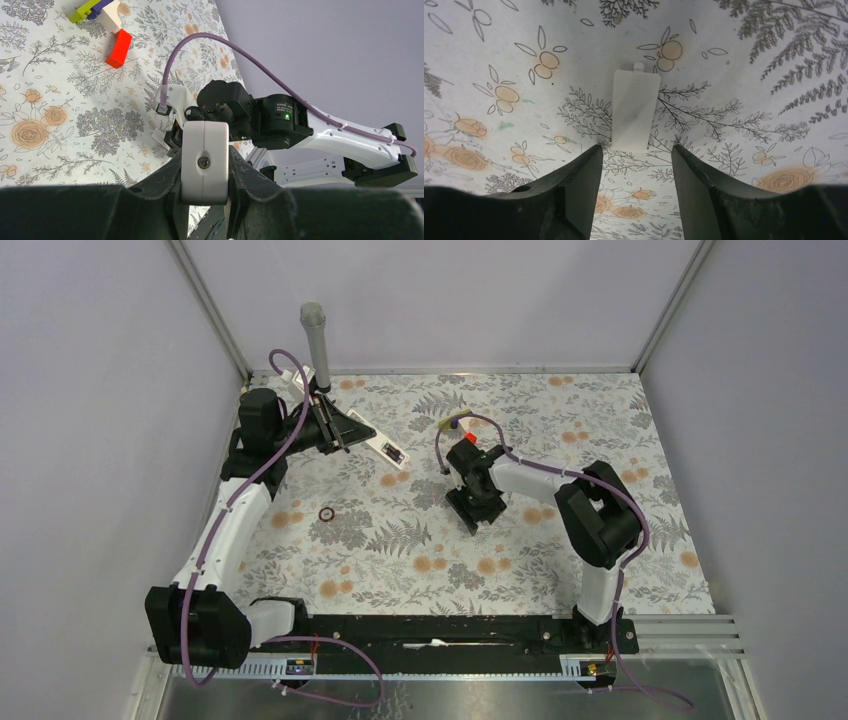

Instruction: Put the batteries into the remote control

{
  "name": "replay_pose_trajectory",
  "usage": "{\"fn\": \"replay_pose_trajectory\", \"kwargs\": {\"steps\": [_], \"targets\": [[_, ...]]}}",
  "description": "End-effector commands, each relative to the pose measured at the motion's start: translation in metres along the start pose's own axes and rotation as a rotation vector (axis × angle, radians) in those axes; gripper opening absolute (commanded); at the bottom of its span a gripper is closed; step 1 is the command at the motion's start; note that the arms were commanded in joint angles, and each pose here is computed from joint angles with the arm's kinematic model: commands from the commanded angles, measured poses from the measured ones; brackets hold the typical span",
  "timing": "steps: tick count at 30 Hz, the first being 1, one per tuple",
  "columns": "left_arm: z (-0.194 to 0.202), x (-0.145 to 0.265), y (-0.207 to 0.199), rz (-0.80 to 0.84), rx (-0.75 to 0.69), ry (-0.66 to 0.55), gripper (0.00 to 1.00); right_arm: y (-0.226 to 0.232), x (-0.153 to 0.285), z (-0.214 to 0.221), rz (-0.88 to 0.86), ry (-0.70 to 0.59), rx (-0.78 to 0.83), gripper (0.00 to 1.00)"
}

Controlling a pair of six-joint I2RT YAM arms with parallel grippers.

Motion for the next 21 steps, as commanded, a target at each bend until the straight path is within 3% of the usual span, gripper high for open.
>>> {"fn": "replay_pose_trajectory", "kwargs": {"steps": [1,16,21], "targets": [[-0.006,0.005,-0.012,0.048,-0.072,-0.042,0.00,0.006,-0.003,0.008,0.102,-0.008,-0.119,0.59],[-0.005,0.007,-0.012,0.048,-0.077,-0.047,0.00,0.017,-0.012,0.003,0.133,-0.011,-0.143,0.44],[-0.004,0.007,-0.012,0.047,-0.077,-0.047,0.00,0.015,-0.013,0.002,0.148,-0.016,-0.149,0.51]]}}
Point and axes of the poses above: each gripper's point midway between its finger pads, its own x axis back along the fingers, its own y axis along the line the jaws close on, z = x × y, the point moved 9 cm from there along x, back along the fingers, and after that the axes turned 4 degrees about x, right-handed, at the moved point
